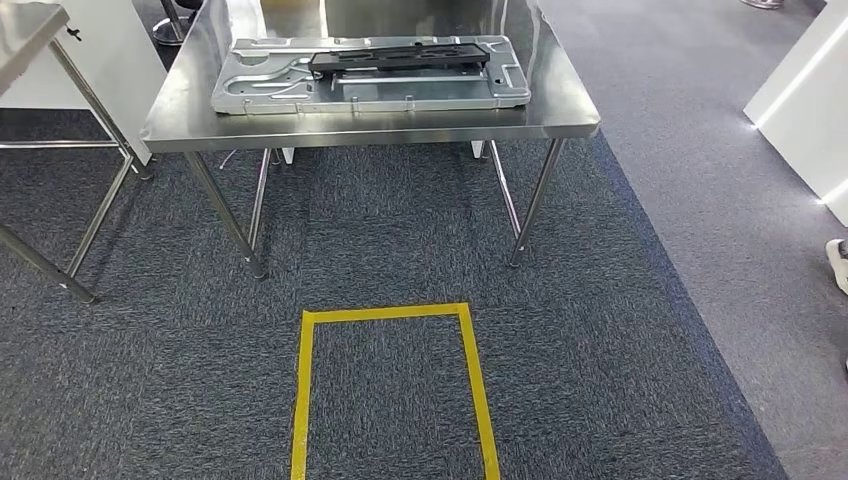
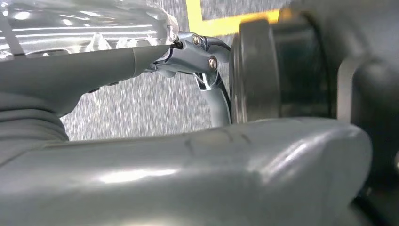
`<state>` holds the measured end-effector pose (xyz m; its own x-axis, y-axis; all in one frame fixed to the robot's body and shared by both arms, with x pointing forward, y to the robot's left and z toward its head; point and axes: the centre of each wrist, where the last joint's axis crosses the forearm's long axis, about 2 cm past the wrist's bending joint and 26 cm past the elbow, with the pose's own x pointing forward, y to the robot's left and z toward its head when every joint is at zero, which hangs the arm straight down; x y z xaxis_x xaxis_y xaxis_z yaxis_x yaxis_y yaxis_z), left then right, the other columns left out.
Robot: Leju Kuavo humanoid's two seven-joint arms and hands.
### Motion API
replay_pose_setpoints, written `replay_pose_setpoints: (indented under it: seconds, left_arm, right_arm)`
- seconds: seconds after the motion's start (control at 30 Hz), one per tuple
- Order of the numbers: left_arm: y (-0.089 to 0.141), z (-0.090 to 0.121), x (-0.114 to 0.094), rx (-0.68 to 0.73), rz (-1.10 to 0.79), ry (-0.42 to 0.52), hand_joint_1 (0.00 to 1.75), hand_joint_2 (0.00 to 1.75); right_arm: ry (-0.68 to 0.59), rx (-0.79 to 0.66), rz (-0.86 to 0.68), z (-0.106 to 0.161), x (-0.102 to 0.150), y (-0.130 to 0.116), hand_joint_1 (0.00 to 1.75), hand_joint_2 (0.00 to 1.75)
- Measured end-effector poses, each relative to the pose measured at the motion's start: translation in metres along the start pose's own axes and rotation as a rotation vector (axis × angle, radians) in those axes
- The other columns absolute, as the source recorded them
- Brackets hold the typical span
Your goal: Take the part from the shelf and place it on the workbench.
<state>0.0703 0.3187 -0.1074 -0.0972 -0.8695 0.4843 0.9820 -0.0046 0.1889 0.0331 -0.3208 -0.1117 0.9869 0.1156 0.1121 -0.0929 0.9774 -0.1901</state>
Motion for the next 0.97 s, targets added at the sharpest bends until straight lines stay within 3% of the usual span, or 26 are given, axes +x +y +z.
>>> replay_pose_setpoints:
  seconds: [0.1, 0.27, 0.4, 0.9, 0.93, 0.97]
  left_arm:
    - [-0.0016, -0.0003, 0.0006, -0.002, 0.001, 0.007, 0.0, 0.0]
    - [0.0002, -0.001, 0.0015, 0.003, -0.003, 0.019, 0.0, 0.0]
    - [0.0005, -0.0009, 0.0015, 0.009, -0.012, 0.033, 0.0, 1.75]
    - [-0.0028, -0.0009, 0.0016, 0.032, -0.011, 0.05, 0.0, 1.75]
    - [-0.0039, -0.0009, 0.0017, 0.037, 0.0, 0.055, 0.0, 1.31]
    - [-0.0044, -0.0009, 0.0017, 0.04, 0.007, 0.057, 0.0, 1.16]
  right_arm:
    - [0.015, 0.015, -0.006, 0.0, -0.0007, -0.0001, 0.0, 1.75]
    - [0.05, 0.014, -0.011, -0.0003, -0.0003, -0.0018, 0.0, 1.75]
    - [0.068, 0.01, -0.018, -0.0003, 0.0005, -0.002, 0.0, 1.75]
    - [0.042, -0.003, -0.044, -0.0003, 0.0009, -0.002, 0.0, 1.75]
    - [0.041, -0.002, -0.046, -0.0002, 0.0002, -0.0018, 0.0, 1.75]
    - [0.04, -0.002, -0.046, -0.0002, -0.0002, -0.0016, 0.0, 1.75]
